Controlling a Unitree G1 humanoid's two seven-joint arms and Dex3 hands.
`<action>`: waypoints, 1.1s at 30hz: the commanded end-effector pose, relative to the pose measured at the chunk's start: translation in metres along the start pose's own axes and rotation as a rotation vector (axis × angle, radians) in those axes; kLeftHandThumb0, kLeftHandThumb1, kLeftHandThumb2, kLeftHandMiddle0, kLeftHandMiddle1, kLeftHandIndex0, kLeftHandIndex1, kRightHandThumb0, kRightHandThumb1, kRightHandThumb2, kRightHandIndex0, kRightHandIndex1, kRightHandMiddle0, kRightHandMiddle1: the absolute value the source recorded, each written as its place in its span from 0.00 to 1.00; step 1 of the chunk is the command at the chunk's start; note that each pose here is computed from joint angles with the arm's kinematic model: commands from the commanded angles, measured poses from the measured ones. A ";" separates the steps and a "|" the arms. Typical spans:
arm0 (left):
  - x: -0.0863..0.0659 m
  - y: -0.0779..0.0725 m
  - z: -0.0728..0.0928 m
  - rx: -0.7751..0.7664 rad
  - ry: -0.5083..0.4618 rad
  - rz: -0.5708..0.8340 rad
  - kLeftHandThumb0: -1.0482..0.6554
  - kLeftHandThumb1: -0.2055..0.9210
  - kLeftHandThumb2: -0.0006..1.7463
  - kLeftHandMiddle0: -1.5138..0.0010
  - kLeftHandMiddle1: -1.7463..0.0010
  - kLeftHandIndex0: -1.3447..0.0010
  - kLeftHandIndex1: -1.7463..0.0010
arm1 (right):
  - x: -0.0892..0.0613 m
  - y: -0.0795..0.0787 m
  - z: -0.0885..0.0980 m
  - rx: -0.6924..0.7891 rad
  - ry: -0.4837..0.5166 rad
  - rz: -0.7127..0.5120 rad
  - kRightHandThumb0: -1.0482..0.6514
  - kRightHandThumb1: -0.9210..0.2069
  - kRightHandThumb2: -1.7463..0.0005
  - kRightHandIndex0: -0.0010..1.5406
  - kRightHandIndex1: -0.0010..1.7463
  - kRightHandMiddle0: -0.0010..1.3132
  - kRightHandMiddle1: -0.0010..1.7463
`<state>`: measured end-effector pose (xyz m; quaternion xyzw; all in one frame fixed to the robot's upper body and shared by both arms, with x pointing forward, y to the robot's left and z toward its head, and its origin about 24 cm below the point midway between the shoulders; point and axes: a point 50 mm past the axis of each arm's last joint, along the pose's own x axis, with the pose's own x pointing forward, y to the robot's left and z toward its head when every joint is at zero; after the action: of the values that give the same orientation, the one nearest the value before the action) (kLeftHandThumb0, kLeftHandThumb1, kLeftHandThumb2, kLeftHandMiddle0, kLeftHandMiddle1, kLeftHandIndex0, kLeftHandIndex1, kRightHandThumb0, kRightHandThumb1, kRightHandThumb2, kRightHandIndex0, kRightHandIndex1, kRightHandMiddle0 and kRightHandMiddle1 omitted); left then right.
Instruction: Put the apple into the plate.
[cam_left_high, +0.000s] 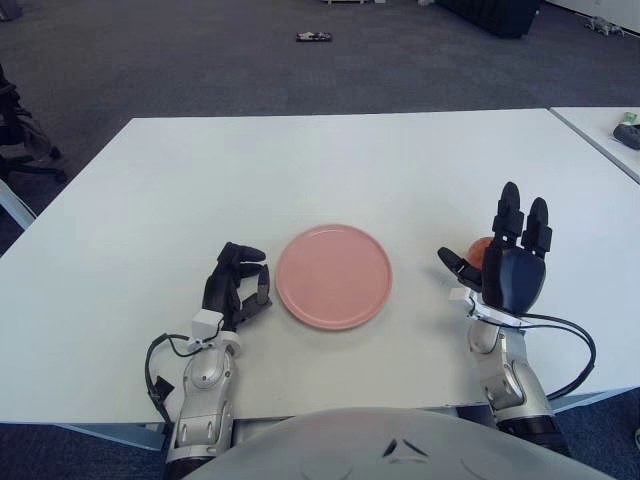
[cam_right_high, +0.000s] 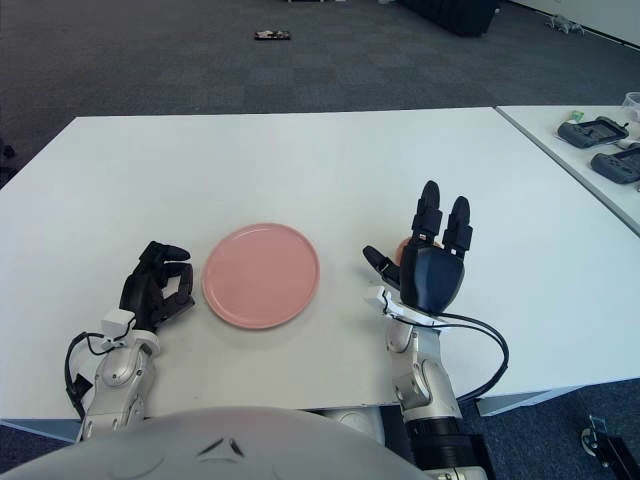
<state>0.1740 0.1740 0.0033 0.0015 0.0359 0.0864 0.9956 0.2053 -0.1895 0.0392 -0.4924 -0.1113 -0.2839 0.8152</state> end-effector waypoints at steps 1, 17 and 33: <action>-0.003 0.002 -0.008 0.004 0.051 0.004 0.38 0.69 0.57 0.56 0.04 0.69 0.00 | 0.006 -0.003 -0.003 -0.039 0.025 -0.012 0.12 0.40 0.58 0.00 0.00 0.00 0.00; -0.003 0.003 -0.007 -0.008 0.046 0.003 0.38 0.68 0.58 0.57 0.03 0.69 0.00 | 0.020 -0.003 -0.011 -0.100 0.204 0.106 0.06 0.34 0.63 0.00 0.00 0.00 0.00; -0.003 0.003 -0.006 -0.009 0.052 0.007 0.38 0.70 0.57 0.57 0.03 0.70 0.00 | 0.027 0.005 -0.016 -0.194 0.297 0.438 0.00 0.21 0.75 0.00 0.00 0.00 0.00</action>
<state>0.1740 0.1749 0.0036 -0.0013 0.0385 0.0871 0.9955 0.2211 -0.2104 0.0332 -0.5185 0.1368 -0.2062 0.8185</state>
